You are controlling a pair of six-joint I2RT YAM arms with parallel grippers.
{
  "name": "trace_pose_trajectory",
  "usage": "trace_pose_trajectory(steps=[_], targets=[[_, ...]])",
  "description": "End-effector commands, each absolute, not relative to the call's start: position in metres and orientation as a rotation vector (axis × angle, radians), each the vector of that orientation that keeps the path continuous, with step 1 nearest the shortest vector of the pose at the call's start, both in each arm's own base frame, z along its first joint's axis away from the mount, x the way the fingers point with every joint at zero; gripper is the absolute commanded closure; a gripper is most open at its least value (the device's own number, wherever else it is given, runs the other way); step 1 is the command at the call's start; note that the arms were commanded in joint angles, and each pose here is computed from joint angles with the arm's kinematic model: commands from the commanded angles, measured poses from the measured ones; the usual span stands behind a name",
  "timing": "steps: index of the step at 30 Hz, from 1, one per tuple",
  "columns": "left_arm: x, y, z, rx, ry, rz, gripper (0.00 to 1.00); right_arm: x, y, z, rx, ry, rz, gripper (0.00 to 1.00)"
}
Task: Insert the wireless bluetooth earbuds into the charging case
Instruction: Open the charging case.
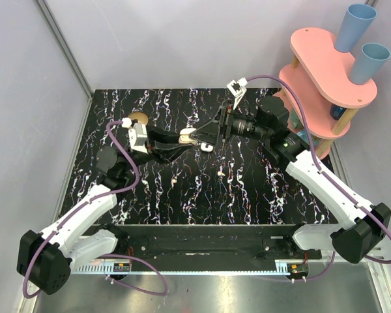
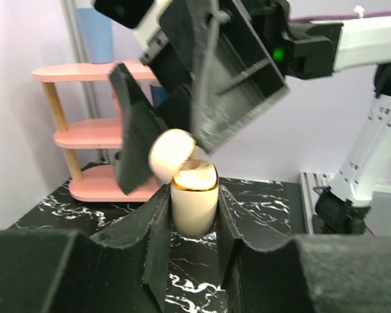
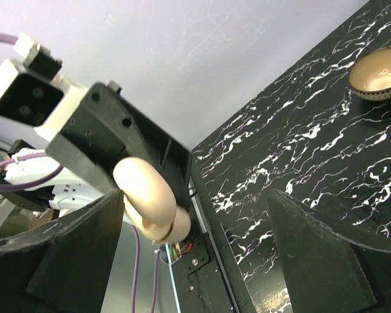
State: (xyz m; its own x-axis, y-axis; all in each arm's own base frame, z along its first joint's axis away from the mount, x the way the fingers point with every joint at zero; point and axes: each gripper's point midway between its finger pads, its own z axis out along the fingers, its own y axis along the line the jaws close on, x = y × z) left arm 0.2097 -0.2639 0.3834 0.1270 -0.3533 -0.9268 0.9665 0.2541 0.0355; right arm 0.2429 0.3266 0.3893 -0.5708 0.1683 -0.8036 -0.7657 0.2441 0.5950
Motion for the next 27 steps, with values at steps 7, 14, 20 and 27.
trace_pose_trajectory(steps=[7,14,20,27], targets=[[0.178,-0.263,0.398,0.902,0.848,-1.139,1.00,0.258,0.329,0.415,-0.508,1.616,1.438,0.04],[0.206,-0.257,0.392,0.767,0.957,-1.072,1.00,0.246,0.330,0.422,-0.575,1.568,1.479,0.03],[0.214,-0.255,0.390,0.730,0.974,-1.044,1.00,0.240,0.329,0.424,-0.594,1.553,1.495,0.03],[0.220,-0.253,0.388,0.702,0.995,-1.038,1.00,0.241,0.326,0.424,-0.580,1.547,1.478,0.03]])
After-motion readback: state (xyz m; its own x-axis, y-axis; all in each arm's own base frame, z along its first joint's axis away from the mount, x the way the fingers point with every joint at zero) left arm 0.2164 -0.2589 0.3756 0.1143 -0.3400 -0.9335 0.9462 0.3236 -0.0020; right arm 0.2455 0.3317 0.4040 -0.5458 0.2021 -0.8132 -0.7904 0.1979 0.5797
